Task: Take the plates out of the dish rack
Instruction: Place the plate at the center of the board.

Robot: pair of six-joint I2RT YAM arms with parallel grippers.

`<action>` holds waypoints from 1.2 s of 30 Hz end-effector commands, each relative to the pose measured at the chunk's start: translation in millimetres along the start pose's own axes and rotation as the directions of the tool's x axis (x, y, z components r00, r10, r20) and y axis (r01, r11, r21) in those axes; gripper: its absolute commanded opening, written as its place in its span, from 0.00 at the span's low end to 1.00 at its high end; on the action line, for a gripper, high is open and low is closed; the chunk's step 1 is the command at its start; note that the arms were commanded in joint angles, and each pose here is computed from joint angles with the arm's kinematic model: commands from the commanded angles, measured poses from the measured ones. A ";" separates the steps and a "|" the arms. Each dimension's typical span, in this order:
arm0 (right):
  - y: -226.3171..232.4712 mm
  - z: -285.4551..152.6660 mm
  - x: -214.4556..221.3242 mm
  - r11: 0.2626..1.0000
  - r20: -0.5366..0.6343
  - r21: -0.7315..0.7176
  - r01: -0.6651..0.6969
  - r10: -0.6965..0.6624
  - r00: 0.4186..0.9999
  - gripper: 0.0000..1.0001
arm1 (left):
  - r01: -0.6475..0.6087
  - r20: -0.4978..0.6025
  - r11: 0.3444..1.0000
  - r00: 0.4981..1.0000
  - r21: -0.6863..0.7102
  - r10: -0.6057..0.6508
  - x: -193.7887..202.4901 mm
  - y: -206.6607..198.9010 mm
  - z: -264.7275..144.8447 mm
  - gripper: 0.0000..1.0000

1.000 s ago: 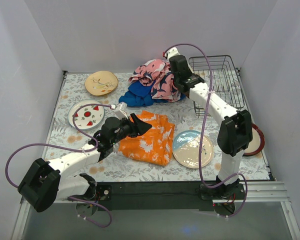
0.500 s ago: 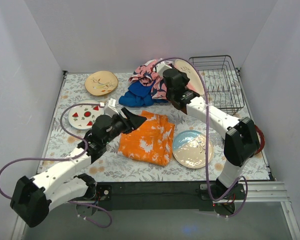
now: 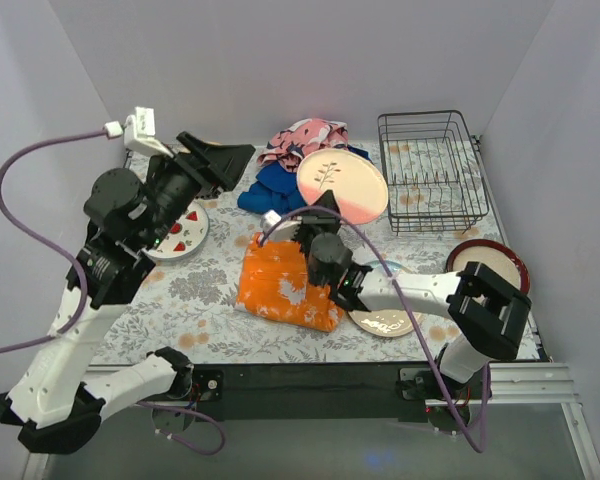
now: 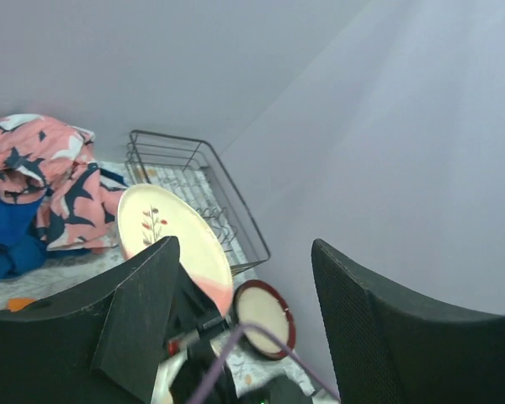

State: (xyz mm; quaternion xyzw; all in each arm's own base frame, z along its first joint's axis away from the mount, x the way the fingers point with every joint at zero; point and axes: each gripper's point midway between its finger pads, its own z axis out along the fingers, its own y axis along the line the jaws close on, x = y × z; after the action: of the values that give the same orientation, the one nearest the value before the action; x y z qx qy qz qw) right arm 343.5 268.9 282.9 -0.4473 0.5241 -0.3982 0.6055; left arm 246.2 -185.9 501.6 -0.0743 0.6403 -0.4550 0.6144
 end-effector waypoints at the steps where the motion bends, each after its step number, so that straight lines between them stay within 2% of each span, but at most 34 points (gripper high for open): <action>1: -82.4 -66.2 -6.2 0.932 0.020 0.363 -0.017 0.011 1.000 0.01 | -0.175 -0.283 0.971 0.951 -0.163 0.124 49.6 50.3 29.6 0.63; 3: -64.3 -82.2 -21.7 0.944 0.048 0.328 0.027 -0.046 0.998 0.01 | -0.178 -0.324 0.974 0.938 -0.137 0.126 46.3 50.2 35.0 0.63; 6: -43.4 -95.5 -29.1 0.961 0.073 0.275 0.010 -0.031 0.997 0.01 | -0.127 -0.420 0.989 0.904 -0.080 0.082 52.7 68.0 43.2 0.63; 11: -30.6 -106.1 -30.6 0.971 0.097 0.240 -0.024 0.001 0.995 0.01 | -0.076 -0.503 0.986 0.864 -0.151 -0.010 62.7 134.8 50.5 0.63; 13: -31.0 -108.1 -30.5 0.971 0.107 0.238 -0.040 0.015 0.994 0.01 | -0.033 -0.555 0.992 0.831 -0.121 -0.040 85.2 143.8 46.7 0.63; 15: -31.2 -111.2 -33.6 0.971 0.122 0.235 -0.052 0.024 0.992 0.01 | 0.015 -0.575 1.000 0.818 -0.021 -0.024 94.0 135.4 48.0 0.65; 16: -33.6 -111.4 -33.4 0.969 0.125 0.237 -0.064 0.035 0.992 0.01 | 0.043 -0.601 0.998 0.798 -0.036 -0.056 108.1 146.0 46.0 0.66; 18: -36.4 -112.2 -34.3 0.966 0.135 0.237 -0.099 0.068 0.988 0.01 | 0.082 -0.610 0.996 0.789 -0.020 -0.077 117.3 150.2 47.6 0.66; 19: -39.0 -112.9 -34.6 0.965 0.142 0.239 -0.111 0.079 0.987 0.01 | 0.125 -0.639 0.992 0.764 0.012 -0.089 125.8 147.0 44.7 0.66; 22: -40.5 -113.8 -35.6 0.962 0.154 0.239 -0.132 0.096 0.983 0.01 | 0.197 -0.671 0.980 0.731 0.037 -0.122 139.8 148.2 41.6 0.66; 28: -49.3 -114.7 -37.1 0.950 0.171 0.244 -0.194 0.155 0.973 0.01 | 0.243 -0.686 0.970 0.706 -0.001 -0.178 162.0 168.2 42.0 0.66; 30: -49.3 -114.8 -39.9 0.951 0.177 0.246 -0.185 0.143 0.974 0.01 | 0.322 -0.720 0.947 0.660 0.010 -0.217 172.5 165.7 36.2 0.66; 34: -50.9 -113.7 -44.2 0.948 0.176 0.247 -0.203 0.163 0.971 0.01 | 0.399 -0.716 0.917 0.647 0.027 -0.261 174.2 159.0 36.7 0.64; 36: -49.9 -113.1 -46.6 0.946 0.182 0.246 -0.210 0.167 0.969 0.01 | 0.450 -0.741 0.893 0.607 0.024 -0.286 182.7 159.0 29.5 0.62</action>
State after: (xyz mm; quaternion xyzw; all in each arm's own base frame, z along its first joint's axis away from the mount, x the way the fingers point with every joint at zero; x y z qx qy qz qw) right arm 233.3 315.5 258.1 -0.5465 0.3820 -0.4675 0.5804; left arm 317.7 -221.2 252.6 0.0194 0.7852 -0.5735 0.2327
